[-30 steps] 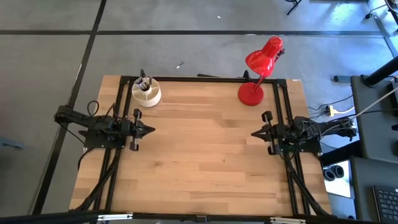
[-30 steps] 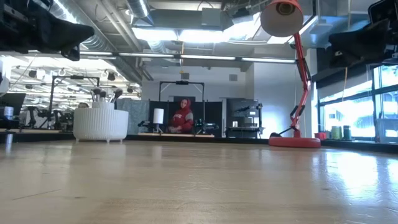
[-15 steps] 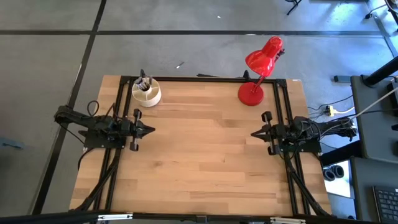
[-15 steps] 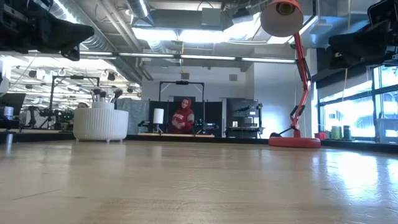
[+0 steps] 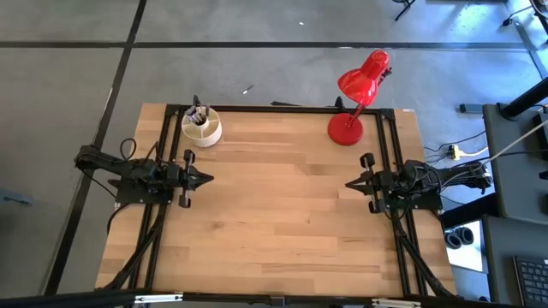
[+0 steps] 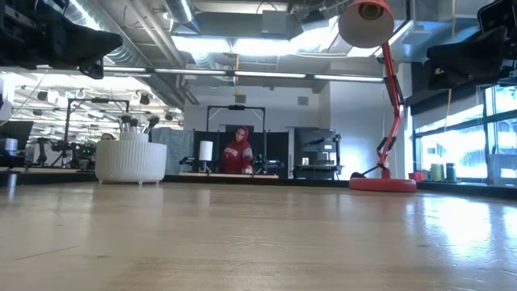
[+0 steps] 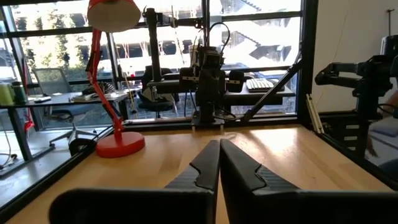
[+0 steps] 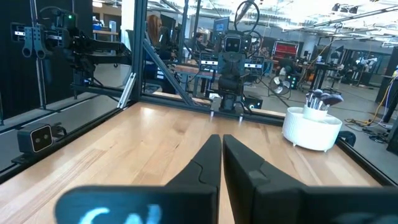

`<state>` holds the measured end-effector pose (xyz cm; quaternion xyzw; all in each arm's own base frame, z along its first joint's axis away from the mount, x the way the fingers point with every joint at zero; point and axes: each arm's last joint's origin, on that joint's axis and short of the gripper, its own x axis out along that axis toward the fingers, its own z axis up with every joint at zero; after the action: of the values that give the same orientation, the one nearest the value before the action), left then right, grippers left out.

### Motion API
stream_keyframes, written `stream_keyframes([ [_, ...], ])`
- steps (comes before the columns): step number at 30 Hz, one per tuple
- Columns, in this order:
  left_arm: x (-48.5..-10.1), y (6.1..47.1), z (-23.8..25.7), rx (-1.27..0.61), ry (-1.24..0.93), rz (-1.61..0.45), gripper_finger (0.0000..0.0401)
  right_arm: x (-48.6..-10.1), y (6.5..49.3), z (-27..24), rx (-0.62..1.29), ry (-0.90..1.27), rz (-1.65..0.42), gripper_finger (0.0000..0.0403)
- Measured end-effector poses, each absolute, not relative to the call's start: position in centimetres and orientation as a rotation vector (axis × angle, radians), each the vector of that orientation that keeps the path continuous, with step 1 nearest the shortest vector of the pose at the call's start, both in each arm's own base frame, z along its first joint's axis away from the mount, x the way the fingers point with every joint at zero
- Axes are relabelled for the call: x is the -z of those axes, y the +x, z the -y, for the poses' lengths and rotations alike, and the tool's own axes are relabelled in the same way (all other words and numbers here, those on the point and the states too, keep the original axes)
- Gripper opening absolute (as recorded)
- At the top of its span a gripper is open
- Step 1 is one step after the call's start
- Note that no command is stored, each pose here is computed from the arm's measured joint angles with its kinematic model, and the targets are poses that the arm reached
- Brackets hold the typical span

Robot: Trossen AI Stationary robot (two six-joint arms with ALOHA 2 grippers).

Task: Put items in baskets/containers
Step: Return to Home Position

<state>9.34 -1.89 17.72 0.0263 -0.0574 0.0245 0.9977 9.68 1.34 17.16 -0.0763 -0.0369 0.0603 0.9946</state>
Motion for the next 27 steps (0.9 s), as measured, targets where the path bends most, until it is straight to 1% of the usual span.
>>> stream_keyframes([
  [10,-17.72,9.34,1.89,-0.049,0.053,0.115,0.0004,-17.16,9.68,-1.34,-0.121,-0.153,0.074,0.0019],
  [21,-17.72,9.34,1.89,-0.049,0.053,0.115,0.0010,-17.17,9.68,-1.34,-0.121,-0.153,0.074,0.0019],
  [27,-17.72,9.34,1.89,-0.049,0.053,0.115,0.0007,-17.17,9.68,-1.34,-0.121,-0.153,0.074,0.0019],
])
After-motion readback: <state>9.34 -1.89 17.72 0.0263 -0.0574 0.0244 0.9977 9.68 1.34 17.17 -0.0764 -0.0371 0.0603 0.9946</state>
